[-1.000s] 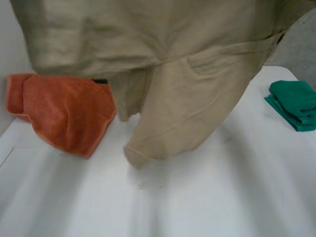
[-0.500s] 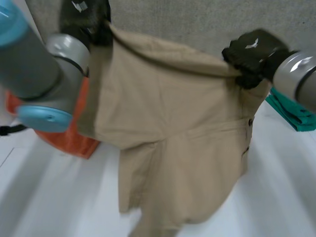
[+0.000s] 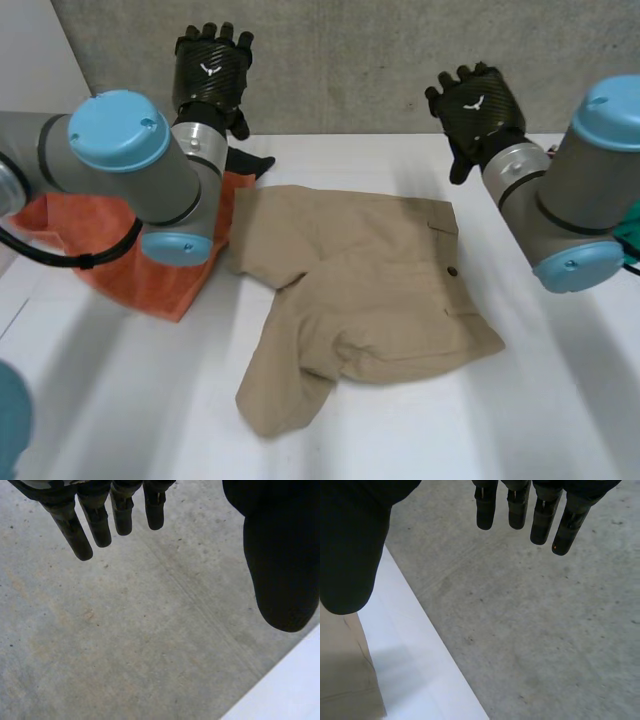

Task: Fold the laundry.

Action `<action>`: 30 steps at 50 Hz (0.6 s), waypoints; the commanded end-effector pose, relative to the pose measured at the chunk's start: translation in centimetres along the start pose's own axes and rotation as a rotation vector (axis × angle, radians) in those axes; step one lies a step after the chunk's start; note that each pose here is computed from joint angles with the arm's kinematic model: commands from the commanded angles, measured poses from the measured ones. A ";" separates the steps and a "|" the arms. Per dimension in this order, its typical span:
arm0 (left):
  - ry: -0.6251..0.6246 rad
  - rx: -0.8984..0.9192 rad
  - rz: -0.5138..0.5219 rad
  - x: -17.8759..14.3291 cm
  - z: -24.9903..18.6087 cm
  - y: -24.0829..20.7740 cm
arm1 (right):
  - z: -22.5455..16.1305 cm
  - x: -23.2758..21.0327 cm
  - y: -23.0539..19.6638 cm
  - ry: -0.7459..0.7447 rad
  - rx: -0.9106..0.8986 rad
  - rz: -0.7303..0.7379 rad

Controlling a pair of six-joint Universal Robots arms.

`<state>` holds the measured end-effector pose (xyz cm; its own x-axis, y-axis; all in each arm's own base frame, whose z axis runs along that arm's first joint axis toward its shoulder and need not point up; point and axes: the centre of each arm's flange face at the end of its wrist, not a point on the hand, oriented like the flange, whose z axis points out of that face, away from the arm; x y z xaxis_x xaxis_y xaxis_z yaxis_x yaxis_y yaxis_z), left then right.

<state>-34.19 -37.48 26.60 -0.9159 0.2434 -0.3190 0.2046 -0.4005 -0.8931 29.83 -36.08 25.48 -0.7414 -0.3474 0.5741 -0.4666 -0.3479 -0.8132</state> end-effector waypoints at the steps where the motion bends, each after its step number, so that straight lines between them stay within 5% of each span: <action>1: 0.077 -0.134 -0.018 -0.2 -6.6 -2.4 | -5.1 0.8 -0.8 -0.068 -0.136 0.010; 13: 0.282 -0.569 -0.217 0.7 -20.5 -3.3 | -13.1 0.6 3.6 -0.412 -0.539 0.203; 30: 0.372 -0.867 -0.344 2.1 -26.9 1.2 | -15.2 -3.5 8.8 -0.512 -0.524 0.316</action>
<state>-26.01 -13.97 17.69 -0.8584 0.5130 -0.0049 0.2663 0.4373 -0.8590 20.74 -24.57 16.85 -0.6265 -0.7554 0.1923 -0.5308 0.2327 -0.8149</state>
